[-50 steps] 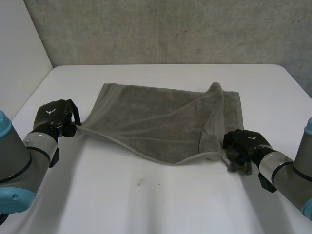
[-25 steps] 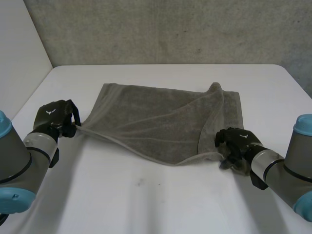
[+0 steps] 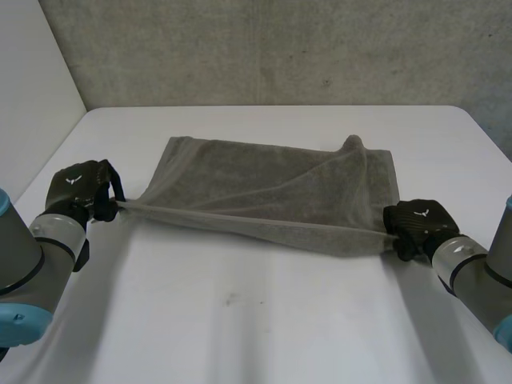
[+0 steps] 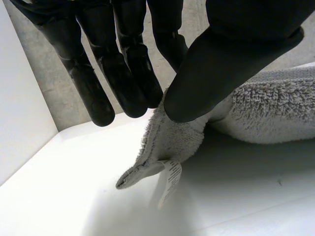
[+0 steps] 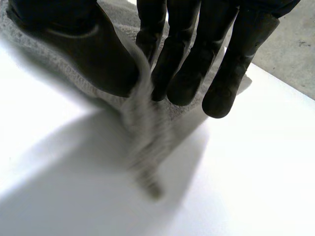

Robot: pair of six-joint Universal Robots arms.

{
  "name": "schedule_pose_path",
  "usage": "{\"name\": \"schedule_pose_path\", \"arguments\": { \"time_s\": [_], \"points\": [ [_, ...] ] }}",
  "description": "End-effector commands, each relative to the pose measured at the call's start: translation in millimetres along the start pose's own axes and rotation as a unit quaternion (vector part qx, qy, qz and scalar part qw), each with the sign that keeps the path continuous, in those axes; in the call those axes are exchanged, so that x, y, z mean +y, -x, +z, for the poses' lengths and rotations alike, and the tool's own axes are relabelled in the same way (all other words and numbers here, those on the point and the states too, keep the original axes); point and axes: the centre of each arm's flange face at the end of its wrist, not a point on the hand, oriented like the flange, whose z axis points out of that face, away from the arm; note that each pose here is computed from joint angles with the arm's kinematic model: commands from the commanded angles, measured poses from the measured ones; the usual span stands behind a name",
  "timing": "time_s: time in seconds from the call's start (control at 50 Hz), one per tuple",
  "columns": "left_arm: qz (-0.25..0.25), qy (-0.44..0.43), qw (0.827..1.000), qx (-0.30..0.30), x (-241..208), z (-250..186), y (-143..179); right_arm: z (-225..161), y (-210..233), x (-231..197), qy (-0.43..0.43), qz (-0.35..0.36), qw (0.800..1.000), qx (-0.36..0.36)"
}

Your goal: Fold the towel.

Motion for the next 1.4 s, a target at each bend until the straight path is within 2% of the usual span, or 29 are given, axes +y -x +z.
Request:
{"name": "schedule_pose_path", "arguments": {
  "time_s": [0.02,0.16,0.28,0.4,0.52,0.64,0.66,0.7,0.72,0.74,0.76,0.8,0.86,0.94,1.04,1.08,1.12,1.2,1.24,1.28,1.4],
  "points": [
    [0.0,0.0,1.0,0.0,0,0,0,-2,-3,4,0.02,-0.005,1.0,-0.003],
    [-0.001,0.007,1.0,0.0,0,-2,0,-8,-12,12,0.076,0.019,0.997,-0.01],
    [0.0,0.007,1.0,0.0,0,-2,0,-7,-18,14,0.08,0.023,0.997,-0.007],
    [0.001,0.018,1.0,0.0,2,-4,0,-10,-23,3,0.058,0.01,0.998,-0.014],
    [0.009,0.038,0.999,0.002,-2,-13,-2,-33,-34,-31,0.015,-0.04,0.999,0.011],
    [0.066,0.069,0.995,0.002,-29,-56,-1,-68,-36,-51,0.045,-0.095,0.994,-0.001],
    [0.067,0.069,0.995,0.002,-29,-56,-1,-79,-40,-54,0.064,-0.117,0.991,-0.002],
    [0.111,0.063,0.992,-0.013,-50,-85,7,-92,-46,-56,0.086,-0.145,0.986,-0.001],
    [0.111,0.063,0.992,-0.013,-50,-85,7,-104,-51,-57,0.106,-0.171,0.979,-0.003],
    [0.135,0.056,0.989,-0.014,-57,-96,8,-114,-53,-60,0.12,-0.198,0.973,-0.006],
    [0.157,0.051,0.986,-0.009,-62,-105,7,-114,-53,-60,0.12,-0.198,0.973,-0.006],
    [0.175,0.047,0.984,-0.002,-65,-112,6,-128,-54,-65,0.135,-0.236,0.962,-0.015],
    [0.193,0.04,0.98,0.024,-66,-119,2,-129,-54,-68,0.131,-0.245,0.961,-0.014],
    [0.192,0.041,0.979,0.051,-62,-118,-3,-122,-61,-80,0.101,-0.243,0.965,-0.002],
    [0.182,0.063,0.978,0.079,-45,-91,-4,-79,-75,-65,0.116,-0.222,0.968,-0.016],
    [0.184,0.063,0.978,0.081,-35,-58,-2,-66,-78,-61,0.118,-0.223,0.967,-0.02],
    [0.185,0.061,0.977,0.085,-31,-43,-4,-40,-73,-61,0.113,-0.232,0.966,-0.032],
    [0.189,0.055,0.975,0.101,-22,-14,-12,-12,-68,-59,0.115,-0.233,0.965,-0.038],
    [0.192,0.044,0.974,0.112,-18,16,-20,0,-67,-59,0.113,-0.227,0.967,-0.035],
    [0.192,0.039,0.974,0.114,-16,28,-22,21,-71,-61,0.096,-0.214,0.972,-0.022],
    [0.187,0.016,0.975,0.121,-8,72,-32,54,-70,-65,0.052,-0.215,0.975,0.002]
  ]
}}
